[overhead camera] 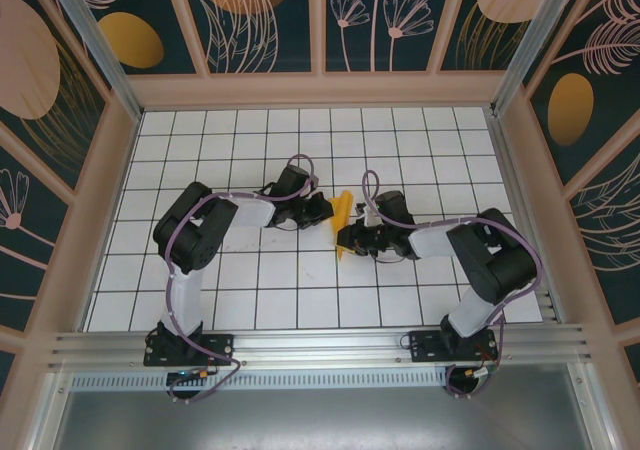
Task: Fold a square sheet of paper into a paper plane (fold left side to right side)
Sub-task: Fold the wing for the fifth time at the center of the table.
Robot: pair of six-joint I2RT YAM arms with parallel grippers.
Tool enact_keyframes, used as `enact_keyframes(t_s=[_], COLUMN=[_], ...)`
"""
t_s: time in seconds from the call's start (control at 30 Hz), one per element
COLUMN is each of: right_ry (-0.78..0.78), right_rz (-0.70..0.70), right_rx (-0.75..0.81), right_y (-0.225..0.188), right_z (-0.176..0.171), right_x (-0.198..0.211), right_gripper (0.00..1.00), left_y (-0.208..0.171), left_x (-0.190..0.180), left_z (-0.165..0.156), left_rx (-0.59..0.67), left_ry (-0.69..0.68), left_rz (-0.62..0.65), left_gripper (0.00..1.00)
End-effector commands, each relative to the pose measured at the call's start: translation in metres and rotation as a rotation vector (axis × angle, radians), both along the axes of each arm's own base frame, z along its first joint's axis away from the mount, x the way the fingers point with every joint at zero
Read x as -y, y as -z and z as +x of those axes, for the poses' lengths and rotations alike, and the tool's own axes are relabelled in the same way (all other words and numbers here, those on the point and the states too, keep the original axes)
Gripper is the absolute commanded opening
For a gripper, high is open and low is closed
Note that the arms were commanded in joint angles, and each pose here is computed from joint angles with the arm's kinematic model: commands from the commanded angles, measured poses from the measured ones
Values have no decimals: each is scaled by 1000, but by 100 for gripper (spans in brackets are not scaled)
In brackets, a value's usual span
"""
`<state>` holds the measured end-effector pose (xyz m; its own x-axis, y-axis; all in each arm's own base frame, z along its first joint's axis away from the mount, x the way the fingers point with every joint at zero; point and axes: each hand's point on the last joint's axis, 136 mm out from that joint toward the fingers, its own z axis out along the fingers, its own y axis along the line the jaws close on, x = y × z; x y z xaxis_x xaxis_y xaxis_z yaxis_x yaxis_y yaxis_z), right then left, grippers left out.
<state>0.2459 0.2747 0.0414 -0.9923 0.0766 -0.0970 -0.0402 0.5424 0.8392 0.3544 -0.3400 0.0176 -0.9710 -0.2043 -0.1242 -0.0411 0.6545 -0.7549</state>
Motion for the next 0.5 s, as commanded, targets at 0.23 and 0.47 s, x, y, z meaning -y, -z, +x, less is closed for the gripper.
enact_keyframes(t_s=[0.23,0.47], right_ry=[-21,-24], right_rz=[12,4], right_rx=[15,5], right_y=[-1,2], right_z=[5,6], right_x=[-9,-11], right_gripper=[22,22], left_y=[18,20], left_x=[-7,-8], left_z=[2,2], left_rx=[-11,-12], left_ry=[-11,-12], left_rz=[36,39], left_gripper=[8,9])
